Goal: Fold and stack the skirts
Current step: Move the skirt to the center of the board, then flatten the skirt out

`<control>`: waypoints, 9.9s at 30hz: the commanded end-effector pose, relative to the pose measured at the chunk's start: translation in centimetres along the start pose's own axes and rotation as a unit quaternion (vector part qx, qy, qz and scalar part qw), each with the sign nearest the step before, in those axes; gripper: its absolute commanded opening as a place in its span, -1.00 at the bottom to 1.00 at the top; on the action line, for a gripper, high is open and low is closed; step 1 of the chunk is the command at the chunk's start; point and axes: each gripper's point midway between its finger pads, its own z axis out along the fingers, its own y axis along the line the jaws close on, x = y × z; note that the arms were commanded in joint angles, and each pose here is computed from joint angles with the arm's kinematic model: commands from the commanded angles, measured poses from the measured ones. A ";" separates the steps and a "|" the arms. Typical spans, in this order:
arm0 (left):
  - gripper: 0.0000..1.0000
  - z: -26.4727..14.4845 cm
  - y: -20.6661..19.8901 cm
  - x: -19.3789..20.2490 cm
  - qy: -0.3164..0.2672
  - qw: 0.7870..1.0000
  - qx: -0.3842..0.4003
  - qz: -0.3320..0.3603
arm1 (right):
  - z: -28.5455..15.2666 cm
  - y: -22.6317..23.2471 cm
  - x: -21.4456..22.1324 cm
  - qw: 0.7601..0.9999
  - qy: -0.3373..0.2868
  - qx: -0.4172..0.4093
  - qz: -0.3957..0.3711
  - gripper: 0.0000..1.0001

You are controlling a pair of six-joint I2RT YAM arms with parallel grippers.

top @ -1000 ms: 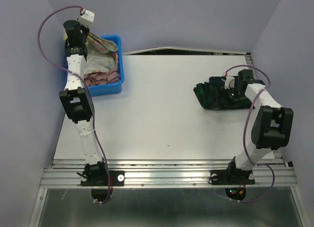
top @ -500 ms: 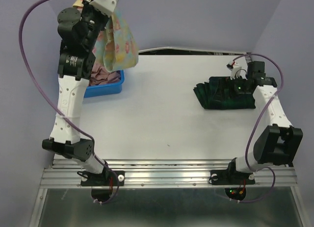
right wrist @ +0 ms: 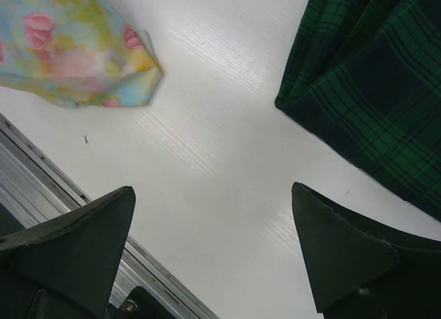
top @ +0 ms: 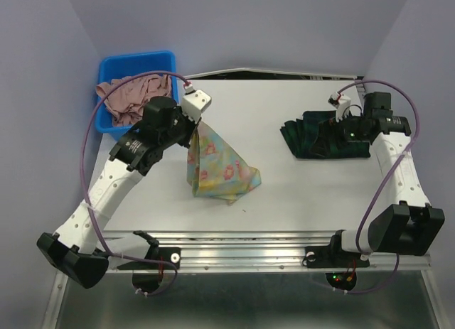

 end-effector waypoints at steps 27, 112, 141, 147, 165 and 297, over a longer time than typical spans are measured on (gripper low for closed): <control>-1.00 1.6 -9.8 2.2 0.047 0.979 0.163 -0.111 | 3.0 1.7 4.5 0.989 0.069 -0.128 0.016 0.99; 0.26 16.2 -13.6 16.8 0.226 0.943 0.236 -0.065 | 13.8 5.0 15.4 0.912 0.276 -0.165 0.255 0.54; 0.06 13.4 -1.0 7.5 0.145 0.964 0.207 -0.085 | 13.5 -0.2 1.2 0.959 0.156 -0.121 0.202 0.50; 0.12 20.9 2.5 6.3 0.176 0.962 0.171 -0.121 | 12.1 3.3 6.5 0.930 0.205 -0.169 0.253 0.48; 0.16 28.6 -2.6 12.6 0.211 0.939 0.234 -0.141 | 13.6 4.7 13.1 0.889 0.263 -0.210 0.310 0.27; 0.26 4.7 -12.3 21.2 0.069 0.804 0.399 0.436 | 9.2 11.6 11.4 0.967 0.214 -0.116 -0.071 -0.99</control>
